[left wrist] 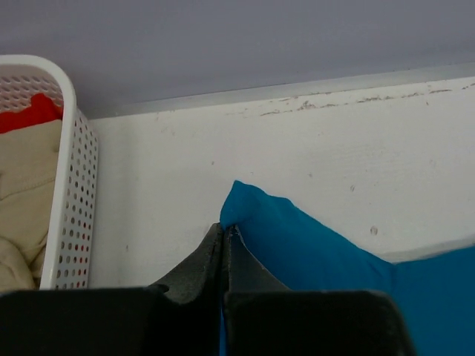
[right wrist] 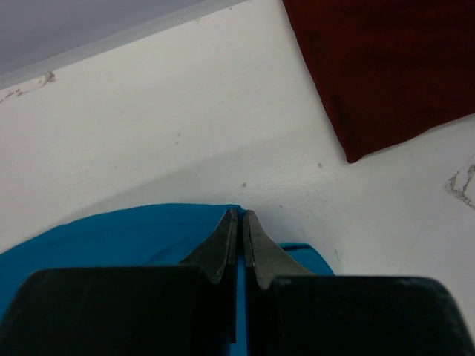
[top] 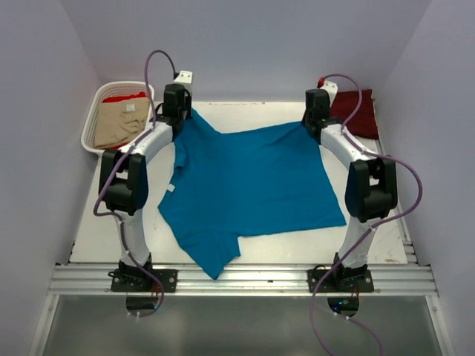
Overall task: Fold and stack the t-shirts
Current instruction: Flatten the tshirt out
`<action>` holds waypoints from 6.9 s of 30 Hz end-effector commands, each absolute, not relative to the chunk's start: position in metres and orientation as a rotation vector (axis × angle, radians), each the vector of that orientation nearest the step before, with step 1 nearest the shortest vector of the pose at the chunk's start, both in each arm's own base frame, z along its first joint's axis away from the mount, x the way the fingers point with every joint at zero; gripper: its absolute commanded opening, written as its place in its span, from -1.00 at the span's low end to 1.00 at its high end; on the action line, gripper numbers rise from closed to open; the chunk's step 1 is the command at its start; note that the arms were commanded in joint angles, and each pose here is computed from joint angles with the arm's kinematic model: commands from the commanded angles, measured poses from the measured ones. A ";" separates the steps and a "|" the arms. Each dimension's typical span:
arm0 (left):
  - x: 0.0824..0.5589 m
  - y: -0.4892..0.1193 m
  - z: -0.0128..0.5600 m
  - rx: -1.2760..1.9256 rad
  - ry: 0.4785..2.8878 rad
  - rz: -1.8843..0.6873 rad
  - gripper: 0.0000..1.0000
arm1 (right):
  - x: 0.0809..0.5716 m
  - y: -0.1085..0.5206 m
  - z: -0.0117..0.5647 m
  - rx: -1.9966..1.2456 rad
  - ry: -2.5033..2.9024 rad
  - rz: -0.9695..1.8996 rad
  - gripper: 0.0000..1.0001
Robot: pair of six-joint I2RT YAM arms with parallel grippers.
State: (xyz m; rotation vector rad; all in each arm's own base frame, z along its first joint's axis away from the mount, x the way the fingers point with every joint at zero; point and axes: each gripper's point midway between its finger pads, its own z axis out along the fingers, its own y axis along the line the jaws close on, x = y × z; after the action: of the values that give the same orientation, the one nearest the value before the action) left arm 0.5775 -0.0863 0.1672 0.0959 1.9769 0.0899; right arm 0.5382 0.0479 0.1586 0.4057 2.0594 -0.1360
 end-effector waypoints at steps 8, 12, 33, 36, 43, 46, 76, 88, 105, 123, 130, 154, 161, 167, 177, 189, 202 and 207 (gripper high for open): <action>0.537 -0.102 0.211 0.133 1.952 -0.100 -1.00 | 0.501 0.072 0.216 0.265 1.966 0.109 -1.00; 0.442 -0.111 0.324 0.197 1.712 -0.282 -1.00 | 0.425 0.096 0.318 0.092 1.765 0.347 -1.00; 0.256 -0.094 0.541 0.244 1.238 -0.389 -1.00 | 0.274 0.056 0.501 0.184 1.383 0.408 -1.00; 0.346 -0.096 0.488 0.200 1.433 -0.307 -1.00 | 0.340 0.047 0.461 0.277 1.547 0.262 -1.00; 0.483 -0.111 0.388 0.184 1.742 -0.229 -1.00 | 0.457 0.057 0.386 0.332 1.787 0.114 -1.00; 0.492 -0.123 0.386 0.218 1.775 -0.273 -1.00 | 0.462 0.068 0.395 0.301 1.779 0.172 -1.00; 0.392 -0.086 0.406 0.119 1.634 -0.228 -1.00 | 0.366 0.045 0.397 0.356 1.697 0.202 -1.00; 0.538 -0.093 0.083 0.118 2.270 -0.068 -1.00 | 0.502 0.081 0.161 0.351 2.172 0.077 -1.00; 0.593 -0.085 0.071 0.050 2.190 -0.029 -1.00 | 0.537 0.056 0.133 0.420 2.137 -0.137 -1.00; 0.689 -0.099 0.101 0.026 2.033 -0.073 -1.00 | 0.596 0.038 0.135 0.507 2.042 -0.325 -1.00; 0.700 -0.086 0.098 -0.012 2.003 -0.072 -1.00 | 0.594 0.016 0.138 0.608 1.952 -0.442 -1.00; 0.705 -0.055 0.158 -0.084 1.873 -0.168 1.00 | 0.615 0.024 0.148 0.533 1.907 -0.401 0.98; 0.637 -0.074 0.260 -0.046 1.770 -0.209 1.00 | 0.568 0.034 0.190 0.512 1.849 -0.236 0.98; 0.524 -0.154 0.238 0.101 1.949 -0.298 0.86 | 0.490 0.075 0.217 0.387 1.913 -0.081 0.98; 0.349 -0.215 0.109 0.346 2.391 -0.110 0.61 | 0.365 0.123 0.160 0.160 2.288 0.248 0.97; 0.339 -0.202 0.088 0.294 2.417 0.007 0.59 | 0.344 0.121 0.130 0.187 2.381 0.255 0.71; 0.329 -0.229 0.077 0.374 2.406 -0.002 0.52 | 0.325 0.123 0.048 0.315 2.631 0.197 -1.00; 0.329 -0.226 0.065 0.383 2.427 0.027 0.51 | 0.319 0.118 0.040 0.328 2.649 0.163 -1.00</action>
State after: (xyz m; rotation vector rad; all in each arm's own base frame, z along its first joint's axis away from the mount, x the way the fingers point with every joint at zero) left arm 0.3162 -0.2202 0.0623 0.4335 2.4635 0.0292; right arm 0.3196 0.1192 0.0395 0.2943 2.6562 0.1656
